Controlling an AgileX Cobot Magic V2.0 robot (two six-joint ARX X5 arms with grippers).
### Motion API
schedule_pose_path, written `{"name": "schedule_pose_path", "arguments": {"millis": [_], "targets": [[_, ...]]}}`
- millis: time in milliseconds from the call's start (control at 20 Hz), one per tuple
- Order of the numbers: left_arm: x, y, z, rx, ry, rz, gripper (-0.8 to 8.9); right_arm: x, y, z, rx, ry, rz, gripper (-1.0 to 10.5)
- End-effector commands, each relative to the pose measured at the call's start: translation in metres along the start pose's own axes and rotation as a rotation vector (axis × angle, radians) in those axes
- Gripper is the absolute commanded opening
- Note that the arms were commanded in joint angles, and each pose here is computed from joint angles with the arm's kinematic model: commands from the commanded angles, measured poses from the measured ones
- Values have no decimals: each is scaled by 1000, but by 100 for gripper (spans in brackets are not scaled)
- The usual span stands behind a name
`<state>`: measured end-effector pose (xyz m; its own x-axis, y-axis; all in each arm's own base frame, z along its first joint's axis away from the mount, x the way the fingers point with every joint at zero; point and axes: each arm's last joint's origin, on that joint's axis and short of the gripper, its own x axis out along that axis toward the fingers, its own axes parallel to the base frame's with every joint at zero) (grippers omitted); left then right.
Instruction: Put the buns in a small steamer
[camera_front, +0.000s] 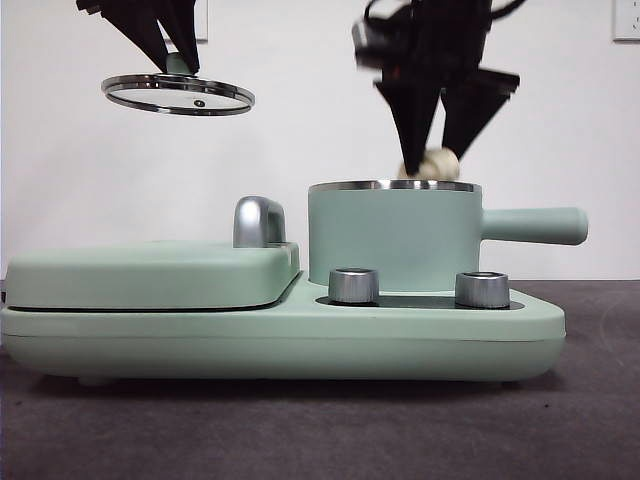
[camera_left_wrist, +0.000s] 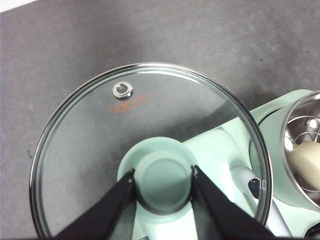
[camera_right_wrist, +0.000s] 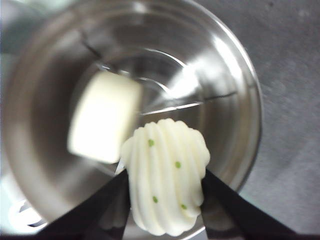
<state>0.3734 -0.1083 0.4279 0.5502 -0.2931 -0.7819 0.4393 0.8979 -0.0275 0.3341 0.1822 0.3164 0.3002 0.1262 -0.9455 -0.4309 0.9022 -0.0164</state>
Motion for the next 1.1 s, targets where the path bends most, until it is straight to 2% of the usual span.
{"name": "schedule_pose_path", "arguments": {"millis": [50,400,650,800,1100], "targets": [[-12,-5,5,12,-64,-6,16,12,2,7,-36,13,-25,189],[-12,-5,5,12,-65,-6,16,26,3,11,-44,34,-18,193],[-12,-5,5,12,-65,-6,16,27,4,11,-45,37,11,246],[-12,-5,5,12,-65,-6,16,27,3,11,-46,37,10,342],[-12,-5,5,12,-65,-6,16,17,3,12,-53,18,8,342]]}}
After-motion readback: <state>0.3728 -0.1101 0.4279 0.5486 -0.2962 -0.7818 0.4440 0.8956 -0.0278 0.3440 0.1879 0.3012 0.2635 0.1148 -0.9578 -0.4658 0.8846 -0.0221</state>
